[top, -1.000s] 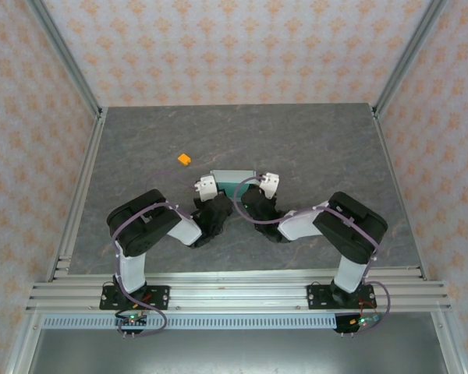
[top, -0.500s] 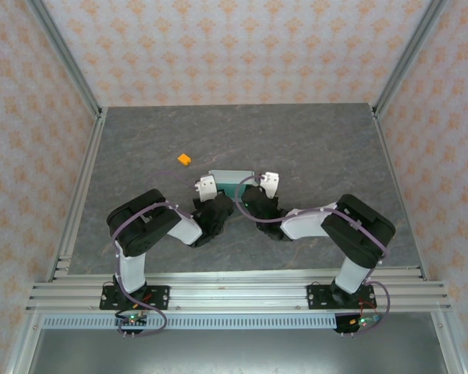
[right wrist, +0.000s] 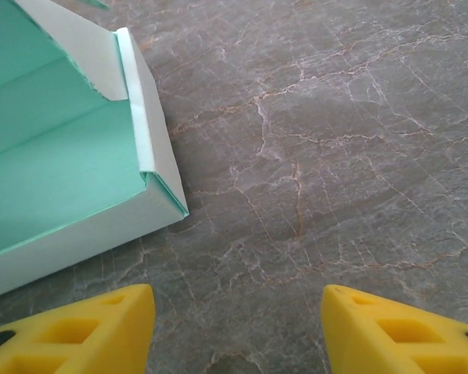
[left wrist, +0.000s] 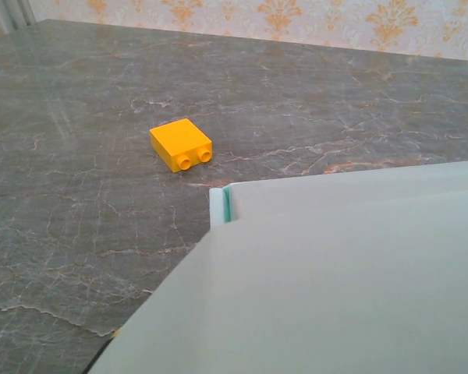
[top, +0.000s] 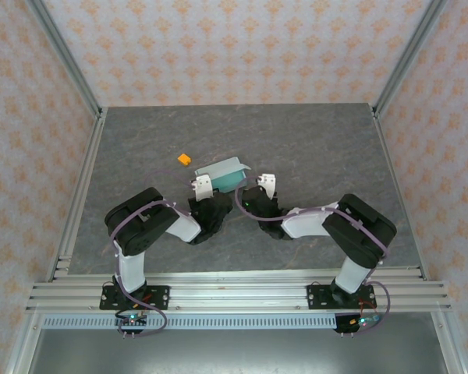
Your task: Fold the paper box
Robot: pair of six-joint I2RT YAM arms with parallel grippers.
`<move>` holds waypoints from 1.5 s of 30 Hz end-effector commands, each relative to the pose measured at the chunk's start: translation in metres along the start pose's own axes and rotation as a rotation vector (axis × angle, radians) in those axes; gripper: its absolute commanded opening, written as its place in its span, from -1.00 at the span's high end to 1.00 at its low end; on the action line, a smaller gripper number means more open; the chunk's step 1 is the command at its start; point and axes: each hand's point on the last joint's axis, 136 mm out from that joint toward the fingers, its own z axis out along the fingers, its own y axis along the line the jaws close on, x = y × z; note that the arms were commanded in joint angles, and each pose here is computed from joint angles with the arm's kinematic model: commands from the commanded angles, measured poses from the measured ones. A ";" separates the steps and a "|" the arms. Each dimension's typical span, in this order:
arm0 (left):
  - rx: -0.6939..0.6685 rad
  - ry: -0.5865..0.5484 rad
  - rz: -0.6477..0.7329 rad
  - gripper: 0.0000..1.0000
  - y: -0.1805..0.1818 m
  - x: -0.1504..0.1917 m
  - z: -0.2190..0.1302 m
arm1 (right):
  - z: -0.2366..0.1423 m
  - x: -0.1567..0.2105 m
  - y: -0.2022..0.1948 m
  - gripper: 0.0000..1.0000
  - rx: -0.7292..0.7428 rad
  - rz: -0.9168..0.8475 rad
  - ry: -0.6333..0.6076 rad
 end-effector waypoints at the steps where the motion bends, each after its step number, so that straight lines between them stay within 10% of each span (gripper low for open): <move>1: -0.054 0.035 0.102 1.00 0.017 0.011 -0.001 | -0.015 -0.025 0.006 -0.18 -0.018 -0.051 -0.021; 19: -0.043 0.033 0.109 1.00 0.014 0.007 -0.002 | 0.004 -0.122 0.047 -0.43 -0.171 -0.088 0.242; 45: -0.006 0.042 0.046 0.75 0.020 -0.010 -0.014 | 0.051 -0.051 0.039 -0.39 -0.114 -0.092 0.449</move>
